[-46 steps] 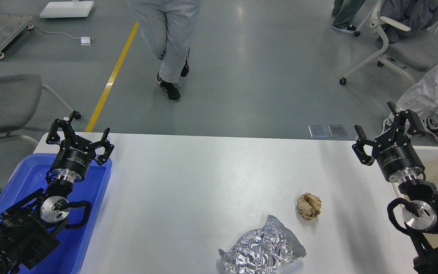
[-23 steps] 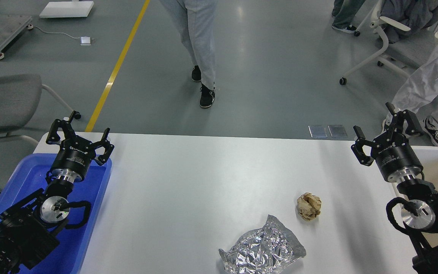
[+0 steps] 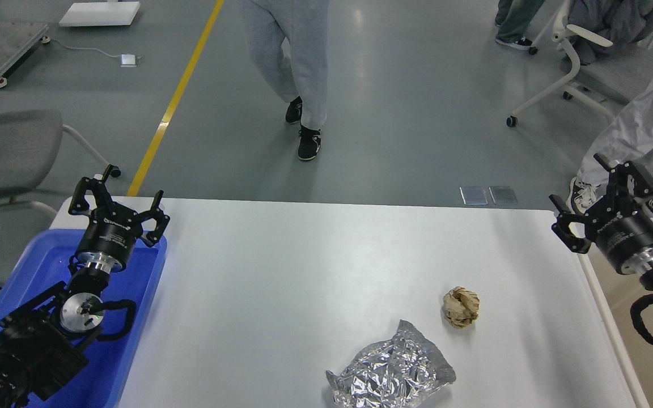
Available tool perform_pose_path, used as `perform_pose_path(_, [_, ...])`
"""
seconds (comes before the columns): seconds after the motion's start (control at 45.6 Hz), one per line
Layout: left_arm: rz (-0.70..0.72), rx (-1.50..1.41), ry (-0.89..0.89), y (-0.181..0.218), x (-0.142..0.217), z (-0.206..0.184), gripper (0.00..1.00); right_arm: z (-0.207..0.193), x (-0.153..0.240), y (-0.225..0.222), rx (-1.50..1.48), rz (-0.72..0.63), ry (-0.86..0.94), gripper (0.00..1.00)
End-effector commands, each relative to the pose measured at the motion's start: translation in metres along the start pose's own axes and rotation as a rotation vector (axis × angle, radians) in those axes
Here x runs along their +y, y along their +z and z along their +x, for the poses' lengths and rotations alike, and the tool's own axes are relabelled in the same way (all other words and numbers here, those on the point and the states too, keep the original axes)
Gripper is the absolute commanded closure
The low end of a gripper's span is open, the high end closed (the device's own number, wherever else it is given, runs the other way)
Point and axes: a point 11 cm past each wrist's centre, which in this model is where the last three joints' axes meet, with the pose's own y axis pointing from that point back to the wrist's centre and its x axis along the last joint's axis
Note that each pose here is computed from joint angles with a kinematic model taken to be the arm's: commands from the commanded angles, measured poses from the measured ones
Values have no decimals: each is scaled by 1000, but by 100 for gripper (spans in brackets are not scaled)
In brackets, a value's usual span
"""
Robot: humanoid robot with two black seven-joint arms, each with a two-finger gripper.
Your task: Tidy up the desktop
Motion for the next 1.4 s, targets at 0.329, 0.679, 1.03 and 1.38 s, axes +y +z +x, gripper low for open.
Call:
perform_pose_path(0.329, [-2,1,-1,0,0,0,0,-7,48,-40,613,-276,-289,1])
perform_pose_path(0.679, [-2,1,-1,0,0,0,0,-40,60,-10,1074,-345,-478,1])
perform_pose_path(1.03, [-1,2,-3,1,-1,-1,0,-87,73,25,1387,-277,-790,1])
perform_pose_path(1.38, [-1,2,-3,1,-1,-1,0,-114,108,97,1575,-196,-1035,1])
